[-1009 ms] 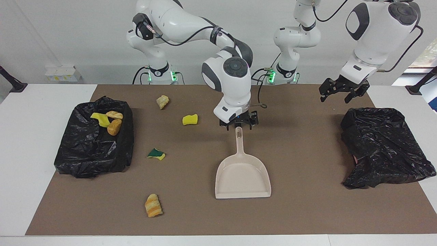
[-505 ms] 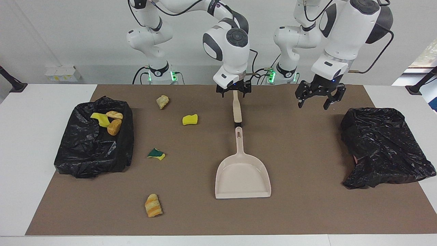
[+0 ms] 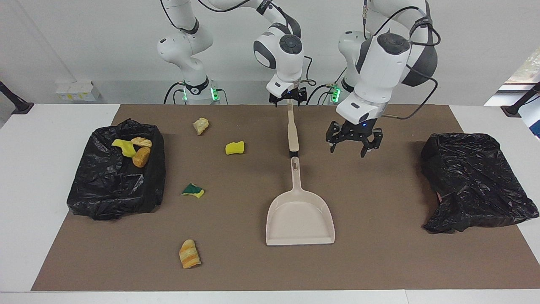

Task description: Sweep and dump trash in bin

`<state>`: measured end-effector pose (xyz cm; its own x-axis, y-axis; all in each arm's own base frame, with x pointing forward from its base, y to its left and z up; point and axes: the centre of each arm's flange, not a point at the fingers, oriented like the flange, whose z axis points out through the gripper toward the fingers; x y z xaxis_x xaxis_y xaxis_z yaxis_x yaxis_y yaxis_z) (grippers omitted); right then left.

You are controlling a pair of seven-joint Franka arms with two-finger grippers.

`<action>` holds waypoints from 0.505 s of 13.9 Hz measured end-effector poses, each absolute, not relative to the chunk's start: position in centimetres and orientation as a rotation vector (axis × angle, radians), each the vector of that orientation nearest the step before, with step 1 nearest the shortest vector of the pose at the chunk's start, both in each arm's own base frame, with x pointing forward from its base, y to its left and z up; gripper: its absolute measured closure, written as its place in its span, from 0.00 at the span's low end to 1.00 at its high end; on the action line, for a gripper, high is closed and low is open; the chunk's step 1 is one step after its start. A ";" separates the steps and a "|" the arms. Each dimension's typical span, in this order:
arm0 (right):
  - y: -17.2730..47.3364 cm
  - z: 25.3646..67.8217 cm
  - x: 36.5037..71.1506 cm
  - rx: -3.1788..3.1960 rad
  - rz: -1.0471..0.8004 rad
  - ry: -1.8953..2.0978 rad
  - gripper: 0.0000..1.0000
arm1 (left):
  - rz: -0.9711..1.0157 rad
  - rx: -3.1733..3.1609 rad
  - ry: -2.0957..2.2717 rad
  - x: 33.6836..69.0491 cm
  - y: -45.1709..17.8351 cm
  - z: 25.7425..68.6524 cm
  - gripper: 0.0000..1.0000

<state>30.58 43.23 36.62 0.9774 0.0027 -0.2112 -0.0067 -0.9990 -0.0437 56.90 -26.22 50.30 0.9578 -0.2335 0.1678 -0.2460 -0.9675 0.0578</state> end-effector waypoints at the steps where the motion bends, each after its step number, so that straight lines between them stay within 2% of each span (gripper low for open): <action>1: 43.1 35.8 30.2 -3.081 0.328 0.005 0.00 | 0.242 3.031 -0.399 57.0 -27.7 48.7 0.00; 7: 43.4 34.5 29.6 -3.029 0.313 0.047 0.03 | 0.259 3.032 -0.406 57.9 -33.9 41.4 0.00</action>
<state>29.61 43.42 34.45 0.9784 -0.0210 -0.2055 -0.0407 -0.9949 -0.0919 57.85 -33.88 41.39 0.9509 -0.2549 0.1757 -0.2670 -0.9625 0.0488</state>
